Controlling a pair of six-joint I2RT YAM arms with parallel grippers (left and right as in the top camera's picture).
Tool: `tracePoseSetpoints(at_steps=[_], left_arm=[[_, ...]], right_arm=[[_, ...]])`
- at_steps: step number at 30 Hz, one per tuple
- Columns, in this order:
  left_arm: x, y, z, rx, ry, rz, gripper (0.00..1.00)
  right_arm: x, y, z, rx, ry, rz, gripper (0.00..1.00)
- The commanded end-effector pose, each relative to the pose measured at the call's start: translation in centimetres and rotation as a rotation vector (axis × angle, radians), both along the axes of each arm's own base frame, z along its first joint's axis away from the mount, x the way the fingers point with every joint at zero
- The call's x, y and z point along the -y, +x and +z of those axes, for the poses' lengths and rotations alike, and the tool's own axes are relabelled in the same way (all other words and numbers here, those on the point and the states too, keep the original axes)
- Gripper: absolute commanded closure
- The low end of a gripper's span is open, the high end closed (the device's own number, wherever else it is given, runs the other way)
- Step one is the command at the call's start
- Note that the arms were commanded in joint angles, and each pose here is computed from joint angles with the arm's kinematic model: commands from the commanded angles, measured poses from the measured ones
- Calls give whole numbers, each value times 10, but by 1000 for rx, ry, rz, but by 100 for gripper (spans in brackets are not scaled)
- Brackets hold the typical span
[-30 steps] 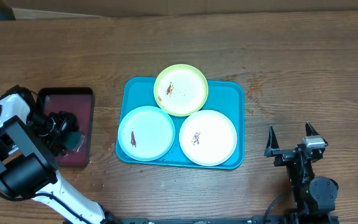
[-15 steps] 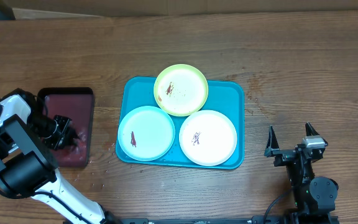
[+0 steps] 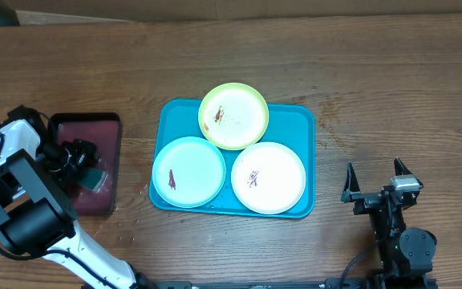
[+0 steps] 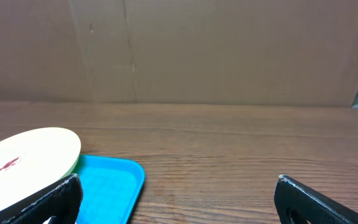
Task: Clean dirty plates on tray and stack at the side
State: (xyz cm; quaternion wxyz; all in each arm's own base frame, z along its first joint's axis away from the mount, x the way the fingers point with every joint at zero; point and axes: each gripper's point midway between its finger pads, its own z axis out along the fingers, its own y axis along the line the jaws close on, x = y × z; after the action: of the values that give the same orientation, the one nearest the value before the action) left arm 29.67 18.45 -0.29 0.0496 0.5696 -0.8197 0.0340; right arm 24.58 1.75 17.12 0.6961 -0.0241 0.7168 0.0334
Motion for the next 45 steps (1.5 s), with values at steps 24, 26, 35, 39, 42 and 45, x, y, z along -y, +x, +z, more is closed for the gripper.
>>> tracePoseSetpoints(at_steps=[24,26,35,39,42,45], left_arm=[[-26,3,-31,-15,114,-19,76],[-24,1,-31,-21,109,-18,96],[-9,-15,-29,-82,42,-20,0],[9,-20,-26,-92,-50,-12,0],[27,-21,-22,-84,-143,2,0],[33,-23,-20,-89,-173,6,18]], right_arm=[[2,0,-2,4,-3,-12,0],[2,0,-2,4,-3,-12,0],[2,0,-2,4,-3,-12,0],[2,0,-2,4,-3,-12,0],[2,0,-2,4,-3,-12,0],[2,0,-2,4,-3,-12,0]])
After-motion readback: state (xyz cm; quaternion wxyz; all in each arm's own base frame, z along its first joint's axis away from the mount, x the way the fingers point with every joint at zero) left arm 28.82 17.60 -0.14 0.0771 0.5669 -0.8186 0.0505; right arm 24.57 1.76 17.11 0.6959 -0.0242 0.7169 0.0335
